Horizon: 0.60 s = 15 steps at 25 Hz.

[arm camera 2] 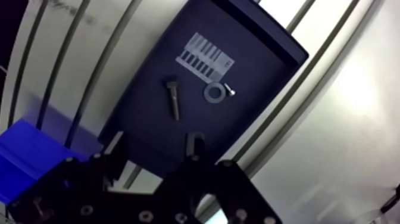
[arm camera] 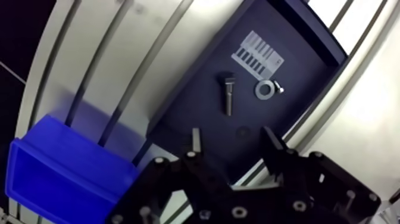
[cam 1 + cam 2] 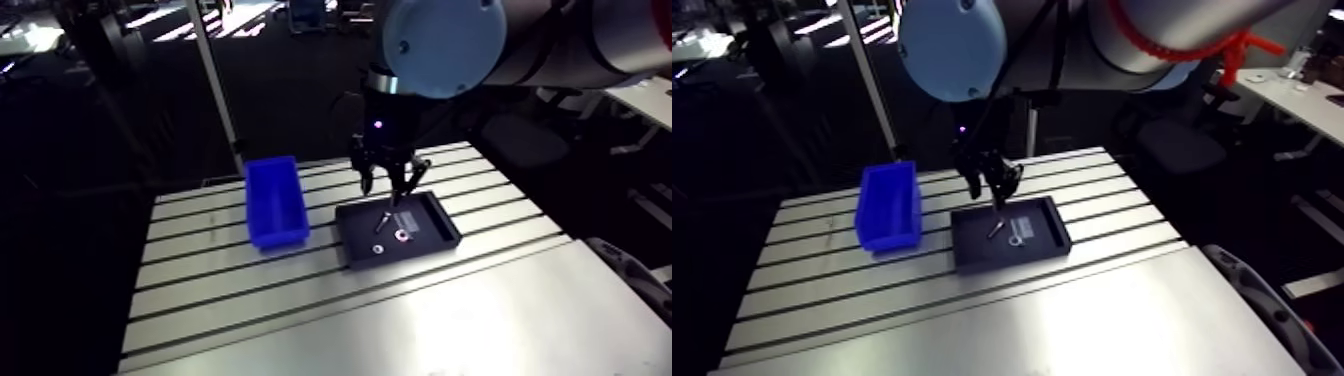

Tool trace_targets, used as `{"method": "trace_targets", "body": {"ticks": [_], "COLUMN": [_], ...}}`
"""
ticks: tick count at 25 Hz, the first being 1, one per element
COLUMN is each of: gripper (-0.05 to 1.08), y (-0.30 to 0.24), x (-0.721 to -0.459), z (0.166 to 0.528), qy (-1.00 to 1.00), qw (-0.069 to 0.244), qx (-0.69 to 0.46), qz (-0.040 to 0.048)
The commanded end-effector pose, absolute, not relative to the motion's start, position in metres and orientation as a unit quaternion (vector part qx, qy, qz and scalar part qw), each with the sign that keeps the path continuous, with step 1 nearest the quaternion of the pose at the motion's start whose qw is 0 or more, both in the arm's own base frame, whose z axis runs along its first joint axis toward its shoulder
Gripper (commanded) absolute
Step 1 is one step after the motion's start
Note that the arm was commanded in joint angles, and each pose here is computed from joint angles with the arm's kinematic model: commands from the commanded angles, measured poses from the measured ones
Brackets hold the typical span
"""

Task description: Pick up the M10 bolt from the tray and put it into the blue bin.

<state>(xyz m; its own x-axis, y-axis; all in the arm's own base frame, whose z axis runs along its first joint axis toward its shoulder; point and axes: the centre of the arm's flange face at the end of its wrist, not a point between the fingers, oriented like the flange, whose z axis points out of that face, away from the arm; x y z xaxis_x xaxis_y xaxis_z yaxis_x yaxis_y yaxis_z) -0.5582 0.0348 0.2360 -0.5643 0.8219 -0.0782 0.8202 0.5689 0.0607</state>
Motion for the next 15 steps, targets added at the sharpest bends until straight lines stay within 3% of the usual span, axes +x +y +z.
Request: {"method": "trace_targets", "body": {"ticks": [1,15], "gripper": [0.47,0.5], "y": [0.039,0.047], "x": [-0.553,-0.553], "z": [0.218,0.194], "qy": [0.883,0.88], "qw": [0.052,0.041], "qx": [0.467,0.473], "qz": [0.0119,0.0135]}}
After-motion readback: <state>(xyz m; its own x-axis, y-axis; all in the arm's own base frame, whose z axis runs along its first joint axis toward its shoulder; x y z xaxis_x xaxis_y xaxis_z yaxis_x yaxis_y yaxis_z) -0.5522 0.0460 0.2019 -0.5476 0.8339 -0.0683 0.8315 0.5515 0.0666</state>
